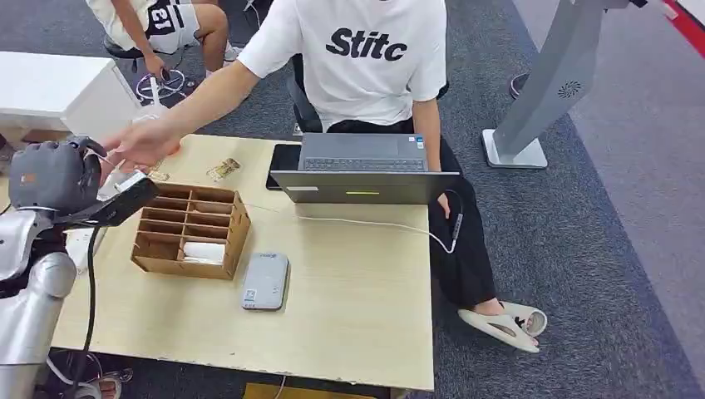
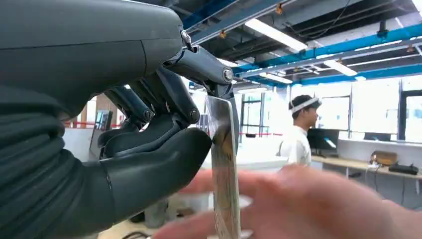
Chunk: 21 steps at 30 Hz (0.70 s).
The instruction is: Pass the card to the sensor for recognition and then transmit it.
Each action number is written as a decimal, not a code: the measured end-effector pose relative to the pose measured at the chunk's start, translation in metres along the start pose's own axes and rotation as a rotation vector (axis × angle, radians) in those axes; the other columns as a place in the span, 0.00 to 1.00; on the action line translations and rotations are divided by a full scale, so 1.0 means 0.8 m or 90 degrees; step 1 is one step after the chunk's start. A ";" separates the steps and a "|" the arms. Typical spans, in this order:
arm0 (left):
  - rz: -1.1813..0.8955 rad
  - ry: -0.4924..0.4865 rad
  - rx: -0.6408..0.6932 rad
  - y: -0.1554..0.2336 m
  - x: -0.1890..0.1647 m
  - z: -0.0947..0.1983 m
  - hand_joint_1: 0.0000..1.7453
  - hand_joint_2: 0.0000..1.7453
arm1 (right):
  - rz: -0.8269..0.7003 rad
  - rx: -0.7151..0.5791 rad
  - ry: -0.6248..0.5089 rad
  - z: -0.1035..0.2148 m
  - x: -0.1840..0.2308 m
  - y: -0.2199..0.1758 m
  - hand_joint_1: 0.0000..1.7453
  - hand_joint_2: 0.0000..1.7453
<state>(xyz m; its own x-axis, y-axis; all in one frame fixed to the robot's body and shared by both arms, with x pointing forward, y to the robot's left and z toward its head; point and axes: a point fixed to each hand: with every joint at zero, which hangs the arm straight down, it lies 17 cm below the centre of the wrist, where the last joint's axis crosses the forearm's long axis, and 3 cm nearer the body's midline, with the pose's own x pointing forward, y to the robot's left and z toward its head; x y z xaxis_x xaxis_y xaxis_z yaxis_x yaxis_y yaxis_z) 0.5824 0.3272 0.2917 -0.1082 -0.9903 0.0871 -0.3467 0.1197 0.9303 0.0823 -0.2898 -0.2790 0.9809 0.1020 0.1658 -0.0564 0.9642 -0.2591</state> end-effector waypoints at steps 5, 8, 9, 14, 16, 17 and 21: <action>-0.005 0.004 0.021 0.019 -0.003 -0.019 1.00 1.00 | 0.001 -0.001 0.005 0.000 -0.001 -0.001 0.00 1.00; -0.004 0.005 0.025 0.023 -0.003 -0.023 1.00 1.00 | 0.003 -0.001 0.005 0.000 0.000 -0.001 0.00 1.00; -0.003 0.006 0.025 0.023 -0.003 -0.024 1.00 1.00 | 0.004 -0.001 0.005 0.000 0.000 -0.001 0.00 1.00; 0.001 0.005 0.035 0.035 0.000 -0.036 0.00 1.00 | -0.001 -0.002 0.005 0.000 0.000 -0.002 0.00 1.00; 0.010 0.004 0.039 0.039 0.003 -0.038 0.00 1.00 | -0.003 -0.003 0.006 -0.001 0.000 -0.002 0.00 1.00; 0.019 0.004 0.041 0.040 0.005 -0.039 0.00 1.00 | -0.002 -0.002 0.005 -0.001 0.000 -0.002 0.00 1.00; 0.056 0.008 0.047 0.041 0.012 -0.040 0.00 1.00 | 0.001 -0.002 0.004 -0.001 0.002 -0.002 0.00 1.00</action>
<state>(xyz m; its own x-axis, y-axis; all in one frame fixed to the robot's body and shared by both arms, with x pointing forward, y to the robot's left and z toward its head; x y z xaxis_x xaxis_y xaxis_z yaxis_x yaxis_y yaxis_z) 0.6000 0.3195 0.3343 -0.1300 -0.9764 0.1724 -0.4041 0.2110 0.8900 0.0840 -0.2916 -0.2788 0.9819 0.1013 0.1600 -0.0567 0.9633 -0.2624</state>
